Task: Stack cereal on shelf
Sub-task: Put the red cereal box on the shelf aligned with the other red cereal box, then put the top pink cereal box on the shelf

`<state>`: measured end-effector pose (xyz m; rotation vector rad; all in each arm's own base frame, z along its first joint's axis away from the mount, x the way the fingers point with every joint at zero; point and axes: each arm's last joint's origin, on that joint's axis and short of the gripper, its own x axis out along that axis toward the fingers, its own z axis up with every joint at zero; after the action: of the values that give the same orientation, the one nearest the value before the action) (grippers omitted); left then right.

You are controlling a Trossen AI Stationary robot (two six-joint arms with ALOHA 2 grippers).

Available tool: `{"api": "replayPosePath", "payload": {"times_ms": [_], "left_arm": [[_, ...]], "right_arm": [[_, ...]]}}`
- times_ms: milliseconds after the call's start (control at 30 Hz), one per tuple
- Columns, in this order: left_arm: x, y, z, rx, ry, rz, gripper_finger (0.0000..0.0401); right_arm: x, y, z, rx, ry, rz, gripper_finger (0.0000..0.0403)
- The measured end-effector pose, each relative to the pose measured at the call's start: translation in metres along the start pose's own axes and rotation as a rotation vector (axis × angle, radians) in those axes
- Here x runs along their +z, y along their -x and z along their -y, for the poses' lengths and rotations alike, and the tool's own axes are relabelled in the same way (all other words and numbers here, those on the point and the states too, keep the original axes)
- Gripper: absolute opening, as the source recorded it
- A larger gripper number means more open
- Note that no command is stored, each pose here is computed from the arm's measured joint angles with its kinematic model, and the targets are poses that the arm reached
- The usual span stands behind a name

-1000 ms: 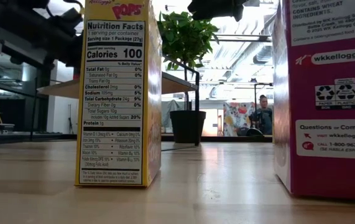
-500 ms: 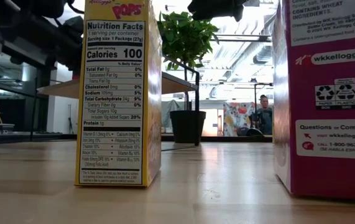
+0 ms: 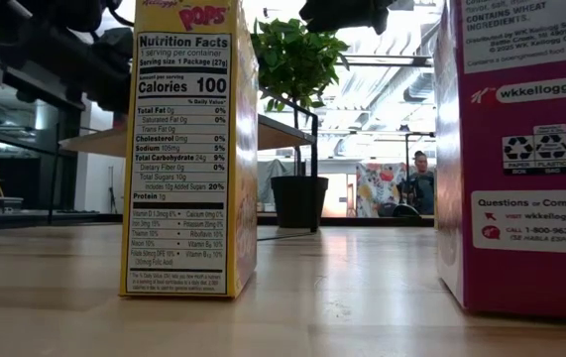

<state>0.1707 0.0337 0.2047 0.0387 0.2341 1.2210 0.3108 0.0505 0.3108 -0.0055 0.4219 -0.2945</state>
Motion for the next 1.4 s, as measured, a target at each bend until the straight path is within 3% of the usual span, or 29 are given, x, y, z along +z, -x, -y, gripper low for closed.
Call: {"api": "replayPosePath", "payload": {"times_ms": [167, 400, 567, 733, 800, 1000, 1067, 1200, 1400], "left_arm": [[0.000, 0.000, -0.001, 0.035, -0.057, 0.007, 0.0000], [0.004, 0.002, -0.004, 0.036, -0.045, 0.018, 0.0000], [0.016, 0.009, -0.007, -0.077, 0.024, 0.059, 0.0000], [0.033, 0.029, -0.013, -0.262, 0.125, 0.141, 0.0000], [0.039, 0.039, -0.015, -0.390, 0.157, 0.178, 0.0000], [0.056, 0.074, -0.020, -1.082, 0.180, 0.367, 0.0000], [0.058, 0.082, -0.023, -1.228, 0.163, 0.428, 0.0000], [0.060, 0.088, -0.027, -1.296, 0.157, 0.472, 0.0000], [0.059, 0.086, -0.027, -1.224, 0.157, 0.449, 0.0000]], "right_arm": [[0.000, 0.000, 0.000, 0.000, 0.000, 0.000, 0.0152], [0.000, 0.000, 0.000, 0.000, -0.004, 0.000, 0.0152], [0.000, 0.000, 0.000, -0.005, 0.001, 0.001, 0.0152], [0.000, 0.000, 0.001, -0.037, 0.003, 0.006, 0.0152], [0.000, 0.000, 0.001, -0.039, 0.003, 0.008, 0.0152], [0.002, 0.000, 0.001, -0.040, 0.055, 0.024, 0.0152], [0.003, 0.000, 0.001, -0.038, 0.048, 0.031, 0.0152], [0.005, 0.000, 0.001, -0.033, 0.035, 0.051, 0.0152], [0.009, 0.004, 0.007, -0.152, 0.018, 0.053, 0.0152]]}}
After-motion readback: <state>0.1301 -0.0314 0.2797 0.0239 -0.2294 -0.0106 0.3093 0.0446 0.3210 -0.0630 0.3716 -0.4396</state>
